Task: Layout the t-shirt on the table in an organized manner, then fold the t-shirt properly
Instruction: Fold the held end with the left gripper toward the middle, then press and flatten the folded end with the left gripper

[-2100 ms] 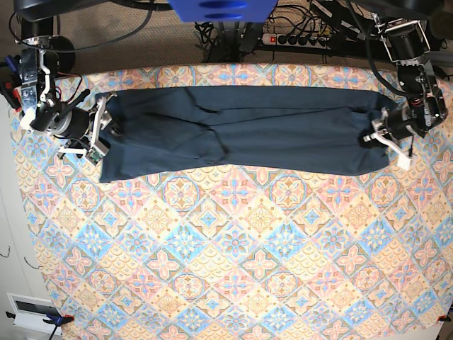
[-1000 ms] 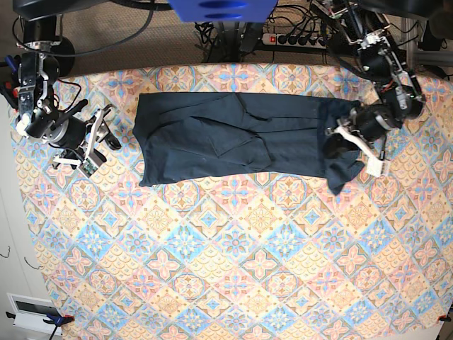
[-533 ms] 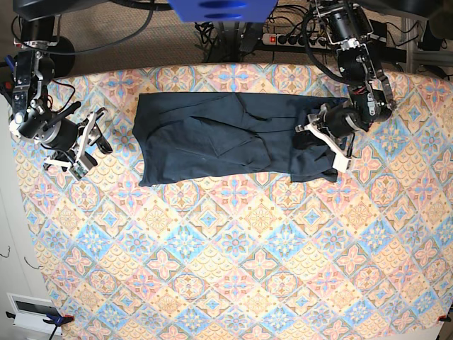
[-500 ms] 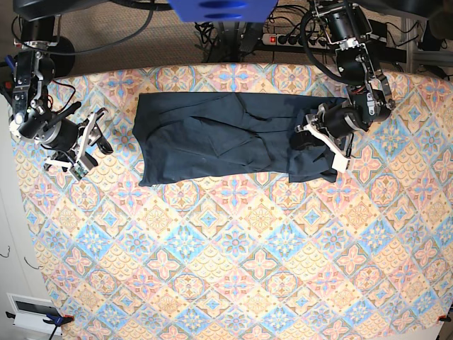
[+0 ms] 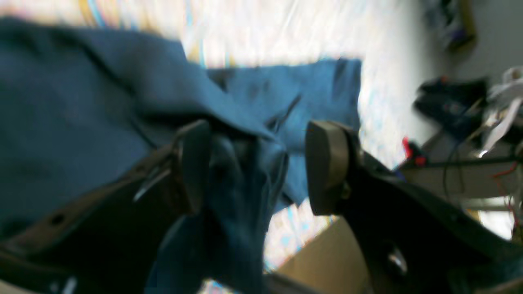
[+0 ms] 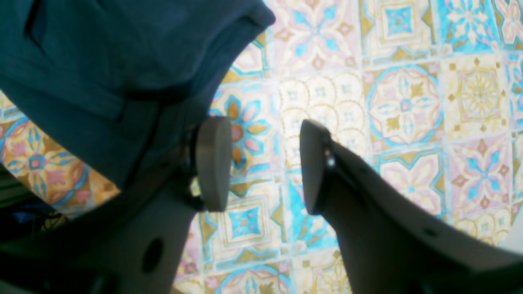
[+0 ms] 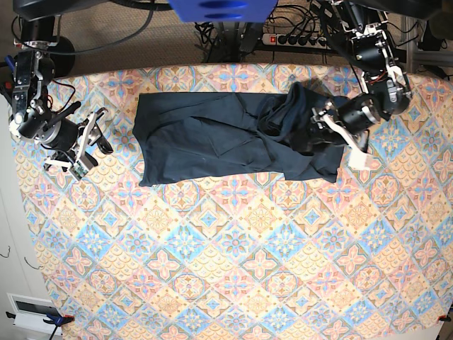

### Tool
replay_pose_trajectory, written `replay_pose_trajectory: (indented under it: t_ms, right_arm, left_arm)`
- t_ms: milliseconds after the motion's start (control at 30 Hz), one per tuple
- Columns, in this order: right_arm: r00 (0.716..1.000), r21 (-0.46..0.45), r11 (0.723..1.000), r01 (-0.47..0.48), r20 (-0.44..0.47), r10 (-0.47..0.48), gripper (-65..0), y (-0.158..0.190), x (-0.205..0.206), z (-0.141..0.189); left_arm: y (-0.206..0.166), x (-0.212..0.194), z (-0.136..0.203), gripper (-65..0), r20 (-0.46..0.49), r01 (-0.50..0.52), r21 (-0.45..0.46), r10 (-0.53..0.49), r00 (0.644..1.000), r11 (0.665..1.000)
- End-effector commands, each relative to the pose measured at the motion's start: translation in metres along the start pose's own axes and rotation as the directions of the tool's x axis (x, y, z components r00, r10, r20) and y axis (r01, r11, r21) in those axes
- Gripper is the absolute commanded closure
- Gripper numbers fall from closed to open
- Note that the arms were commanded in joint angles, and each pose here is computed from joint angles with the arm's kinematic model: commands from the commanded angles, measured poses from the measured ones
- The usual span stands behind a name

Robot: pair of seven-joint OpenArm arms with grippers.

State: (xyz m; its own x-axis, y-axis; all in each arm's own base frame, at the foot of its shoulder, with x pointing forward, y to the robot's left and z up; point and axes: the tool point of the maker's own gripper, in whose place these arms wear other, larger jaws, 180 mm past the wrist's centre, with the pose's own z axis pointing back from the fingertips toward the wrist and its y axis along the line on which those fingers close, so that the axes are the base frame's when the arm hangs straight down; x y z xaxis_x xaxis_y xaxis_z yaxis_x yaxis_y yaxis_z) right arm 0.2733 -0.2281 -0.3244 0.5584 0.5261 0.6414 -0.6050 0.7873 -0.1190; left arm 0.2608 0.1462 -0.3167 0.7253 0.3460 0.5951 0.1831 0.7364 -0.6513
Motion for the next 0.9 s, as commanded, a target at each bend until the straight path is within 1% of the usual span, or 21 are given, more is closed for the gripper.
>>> replay_pose_trajectory:
  t_ms: [0,100,167,233,300,400,533,600,733,800,867]
  right_arm:
    - [0.999,-0.02,1.0,-0.021,0.039,0.022,-26.4,-0.008,0.013,0.007]
    - [0.999,-0.02,1.0,-0.021,0.039,0.022,-26.3,-0.008,0.013,0.007]
    - [0.999,-0.018,1.0,-0.022,0.038,0.023,-26.3,-0.008,0.013,0.007]
    - [0.999,-0.015,1.0,-0.022,0.038,0.022,-26.3,-0.006,0.013,0.006]
    - [0.999,-0.015,1.0,-0.022,0.038,0.022,-26.3,-0.006,0.013,0.006]
    - [0.999,-0.013,1.0,-0.022,0.037,0.022,-26.3,-0.006,0.013,0.006]
    - [0.999,-0.013,1.0,-0.021,0.037,0.021,-26.3,-0.006,0.012,0.006]
    - [0.999,-0.013,1.0,-0.019,0.035,0.02,-26.3,-0.006,0.011,0.006]
    - [0.999,-0.014,1.0,-0.019,0.037,0.019,-26.3,-0.006,0.012,0.006]
    - [0.999,-0.014,1.0,-0.019,0.037,0.019,-26.3,-0.006,0.012,0.006]
    - [0.999,-0.014,1.0,-0.019,0.036,0.019,-26.3,-0.006,0.011,0.006]
  left_arm:
    - [0.009,0.012,0.011,-36.1,0.035,0.016,0.033,-0.017,0.999,0.999]
    - [0.032,0.018,0.024,-36.1,0.064,-0.022,0.09,0.017,0.998,0.996]
    - [0.047,0.014,0.024,-36.1,0.045,-0.045,0.12,0.039,0.998,0.992]
    - [0.055,0.011,0.015,-36.1,0.02,-0.057,0.131,0.055,0.998,0.99]
    - [0.055,0.001,-0.004,-36.1,-0.047,-0.047,0.126,0.053,0.997,0.991]
    - [0.036,-0.009,-0.041,-36.1,-0.12,-0.001,0.068,0.009,0.993,0.998]
    - [0.009,-0.008,-0.078,-36.0,-0.161,0.062,-0.001,-0.062,0.985,0.998]
    - [-0.007,-0.003,-0.094,-36.0,-0.153,0.072,-0.036,-0.077,0.985,0.997]
    - [-0.029,0.015,-0.112,-36.0,-0.109,0.056,-0.092,-0.066,0.992,0.994]
    - [-0.037,0.022,-0.116,-36.0,-0.092,0.058,-0.111,-0.069,0.993,0.992]
    - [-0.037,0.026,-0.115,-36.0,-0.078,0.056,-0.111,-0.064,0.995,0.992]
